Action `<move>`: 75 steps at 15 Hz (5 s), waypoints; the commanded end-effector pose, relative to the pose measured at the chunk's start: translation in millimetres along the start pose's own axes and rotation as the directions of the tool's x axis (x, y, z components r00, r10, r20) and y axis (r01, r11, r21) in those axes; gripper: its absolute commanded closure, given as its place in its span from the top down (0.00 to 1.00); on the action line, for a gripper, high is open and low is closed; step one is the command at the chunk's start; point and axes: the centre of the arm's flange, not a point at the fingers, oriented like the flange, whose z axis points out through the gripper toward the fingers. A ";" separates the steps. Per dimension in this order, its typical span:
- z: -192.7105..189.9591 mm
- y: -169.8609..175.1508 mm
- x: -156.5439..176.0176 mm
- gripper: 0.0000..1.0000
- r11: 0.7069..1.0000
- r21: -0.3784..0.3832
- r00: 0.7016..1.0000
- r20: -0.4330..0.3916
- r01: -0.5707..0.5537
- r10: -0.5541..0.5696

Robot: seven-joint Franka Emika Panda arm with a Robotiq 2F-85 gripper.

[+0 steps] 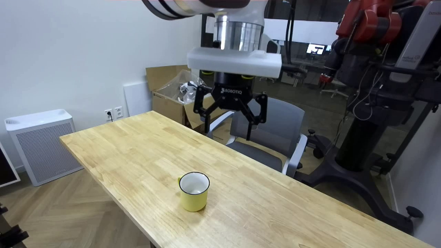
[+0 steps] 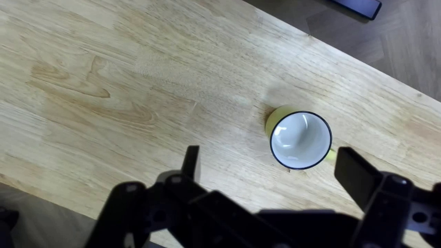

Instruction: Move the cup slightly to the right

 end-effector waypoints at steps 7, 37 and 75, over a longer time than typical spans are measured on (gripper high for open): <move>85.0 -6.1 97.8 1.00 0.997 -0.077 1.000 0.022 0.016 -0.015; 233.3 -54.1 109.9 0.75 0.981 0.038 0.971 0.141 0.189 -0.193; 224.8 84.5 50.7 0.03 0.880 0.326 0.934 0.035 -0.346 0.355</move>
